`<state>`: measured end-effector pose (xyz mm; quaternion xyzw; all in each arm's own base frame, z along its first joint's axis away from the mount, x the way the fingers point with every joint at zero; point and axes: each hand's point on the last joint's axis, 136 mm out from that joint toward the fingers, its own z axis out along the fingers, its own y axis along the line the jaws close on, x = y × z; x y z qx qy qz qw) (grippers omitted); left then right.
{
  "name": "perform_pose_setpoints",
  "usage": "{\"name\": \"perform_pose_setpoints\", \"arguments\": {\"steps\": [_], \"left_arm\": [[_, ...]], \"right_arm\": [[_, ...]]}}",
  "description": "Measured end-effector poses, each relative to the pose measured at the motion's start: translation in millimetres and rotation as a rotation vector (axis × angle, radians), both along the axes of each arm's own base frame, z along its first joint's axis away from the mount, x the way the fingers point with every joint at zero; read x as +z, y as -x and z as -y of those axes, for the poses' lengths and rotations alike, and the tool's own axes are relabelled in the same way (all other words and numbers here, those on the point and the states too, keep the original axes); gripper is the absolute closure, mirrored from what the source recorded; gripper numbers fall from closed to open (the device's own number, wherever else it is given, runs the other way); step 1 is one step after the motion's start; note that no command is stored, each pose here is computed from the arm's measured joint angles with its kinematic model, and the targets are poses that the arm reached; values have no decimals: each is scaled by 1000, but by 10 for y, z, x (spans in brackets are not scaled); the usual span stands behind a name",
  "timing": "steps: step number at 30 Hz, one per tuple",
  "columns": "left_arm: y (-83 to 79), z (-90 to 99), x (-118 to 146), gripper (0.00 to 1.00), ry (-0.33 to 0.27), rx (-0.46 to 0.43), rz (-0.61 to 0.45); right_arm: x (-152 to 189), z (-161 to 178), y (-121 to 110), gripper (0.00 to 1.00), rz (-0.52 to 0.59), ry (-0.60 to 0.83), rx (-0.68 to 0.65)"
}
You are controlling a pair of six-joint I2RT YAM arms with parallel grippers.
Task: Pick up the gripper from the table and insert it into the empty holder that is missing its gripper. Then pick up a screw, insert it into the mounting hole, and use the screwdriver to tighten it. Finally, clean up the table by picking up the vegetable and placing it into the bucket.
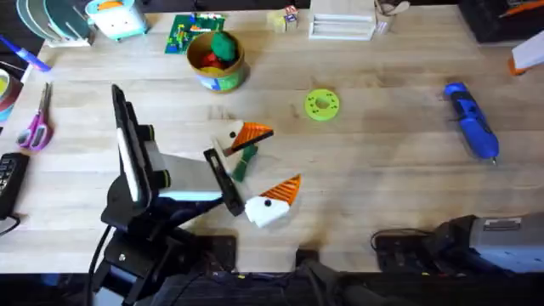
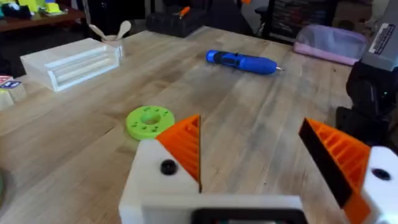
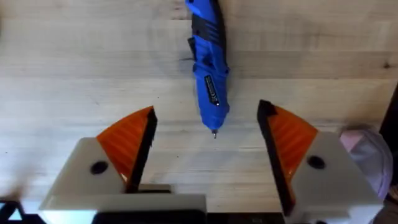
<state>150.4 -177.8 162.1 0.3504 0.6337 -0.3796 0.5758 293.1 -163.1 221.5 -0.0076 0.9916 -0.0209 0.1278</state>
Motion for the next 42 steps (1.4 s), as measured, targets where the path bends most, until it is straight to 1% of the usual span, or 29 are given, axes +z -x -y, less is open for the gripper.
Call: {"name": "perform_pose_setpoints", "arguments": {"steps": [9, 13, 23, 30, 36, 42], "left_arm": [[1, 0, 0, 9, 0, 0, 0], [1, 0, 0, 7, 0, 0, 0], [1, 0, 0, 9, 0, 0, 0], [0, 0, 0, 8, 0, 0, 0], [1, 0, 0, 8, 0, 0, 0], [1, 0, 0, 8, 0, 0, 0]], "right_arm": [[-770, 111, -165, 13, -188, -104, 85], [-1028, 150, -228, 12, -229, -129, 119], [-1534, 183, -408, 10, -274, -151, 207], [-1761, 97, -476, 10, -307, -168, 250], [-1771, 111, -469, 10, -318, -154, 256], [-1824, 135, -401, 10, -338, -119, 268]]}}
